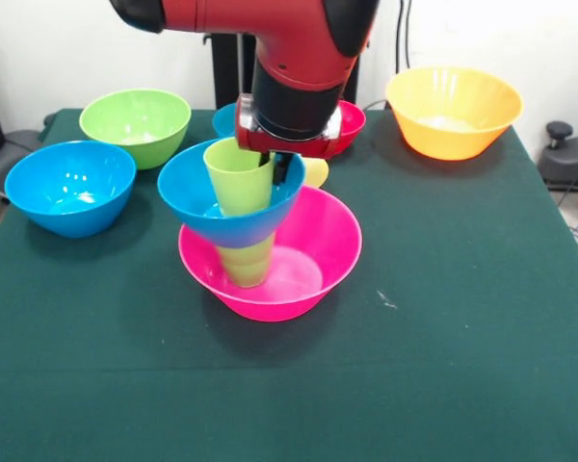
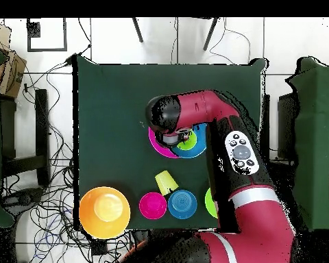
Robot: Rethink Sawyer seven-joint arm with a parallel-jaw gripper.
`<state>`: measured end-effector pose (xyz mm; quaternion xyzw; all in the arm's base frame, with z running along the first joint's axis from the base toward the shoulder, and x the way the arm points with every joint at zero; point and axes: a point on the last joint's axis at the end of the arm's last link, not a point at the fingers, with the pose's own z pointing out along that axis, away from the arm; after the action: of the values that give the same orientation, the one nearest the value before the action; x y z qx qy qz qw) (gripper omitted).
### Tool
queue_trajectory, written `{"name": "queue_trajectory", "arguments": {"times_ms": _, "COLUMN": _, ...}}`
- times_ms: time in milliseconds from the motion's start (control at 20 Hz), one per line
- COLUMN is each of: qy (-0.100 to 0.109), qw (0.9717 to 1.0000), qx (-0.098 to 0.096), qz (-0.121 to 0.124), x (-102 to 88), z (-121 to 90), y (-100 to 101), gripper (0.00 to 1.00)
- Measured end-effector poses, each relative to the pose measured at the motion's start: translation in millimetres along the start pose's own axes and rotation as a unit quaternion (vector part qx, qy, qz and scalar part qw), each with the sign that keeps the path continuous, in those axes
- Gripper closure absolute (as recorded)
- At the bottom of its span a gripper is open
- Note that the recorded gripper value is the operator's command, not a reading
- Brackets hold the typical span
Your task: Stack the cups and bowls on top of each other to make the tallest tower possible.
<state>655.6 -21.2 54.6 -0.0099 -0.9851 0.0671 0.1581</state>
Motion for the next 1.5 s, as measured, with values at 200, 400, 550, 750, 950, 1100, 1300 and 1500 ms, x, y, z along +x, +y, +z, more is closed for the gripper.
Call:
{"name": "queue_trajectory", "arguments": {"times_ms": 200, "qy": -0.005, "qw": 1.0, "qx": -0.002, "qz": 0.0, "x": -0.5, "z": 1.3, "y": -0.8, "gripper": 1.0}}
{"name": "queue_trajectory", "arguments": {"times_ms": 400, "qy": -0.008, "qw": 1.0, "qx": -0.002, "qz": 0.0, "x": -0.5, "z": 2.0, "y": -0.2, "gripper": 1.0}}
{"name": "queue_trajectory", "arguments": {"times_ms": 550, "qy": -0.008, "qw": 1.0, "qx": -0.003, "qz": -0.001, "x": -0.3, "z": 2.5, "y": 0.2, "gripper": 1.0}}
{"name": "queue_trajectory", "arguments": {"times_ms": 750, "qy": -0.011, "qw": 0.9999, "qx": -0.003, "qz": -0.001, "x": -0.2, "z": 2.8, "y": 0.7, "gripper": 1.0}}
{"name": "queue_trajectory", "arguments": {"times_ms": 950, "qy": -0.015, "qw": 0.9999, "qx": -0.003, "qz": -0.002, "x": 0.6, "z": 2.7, "y": 1.2, "gripper": 1.0}}
{"name": "queue_trajectory", "arguments": {"times_ms": 1100, "qy": -0.019, "qw": 0.9998, "qx": -0.004, "qz": -0.003, "x": 1.1, "z": 2.6, "y": 1.7, "gripper": 1.0}}
{"name": "queue_trajectory", "arguments": {"times_ms": 1300, "qy": -0.022, "qw": 0.9997, "qx": -0.004, "qz": -0.004, "x": 2.0, "z": 2.4, "y": 1.7, "gripper": 1.0}}
{"name": "queue_trajectory", "arguments": {"times_ms": 1500, "qy": -0.022, "qw": 0.9997, "qx": -0.003, "qz": -0.004, "x": 3.1, "z": 2.4, "y": 1.4, "gripper": 1.0}}
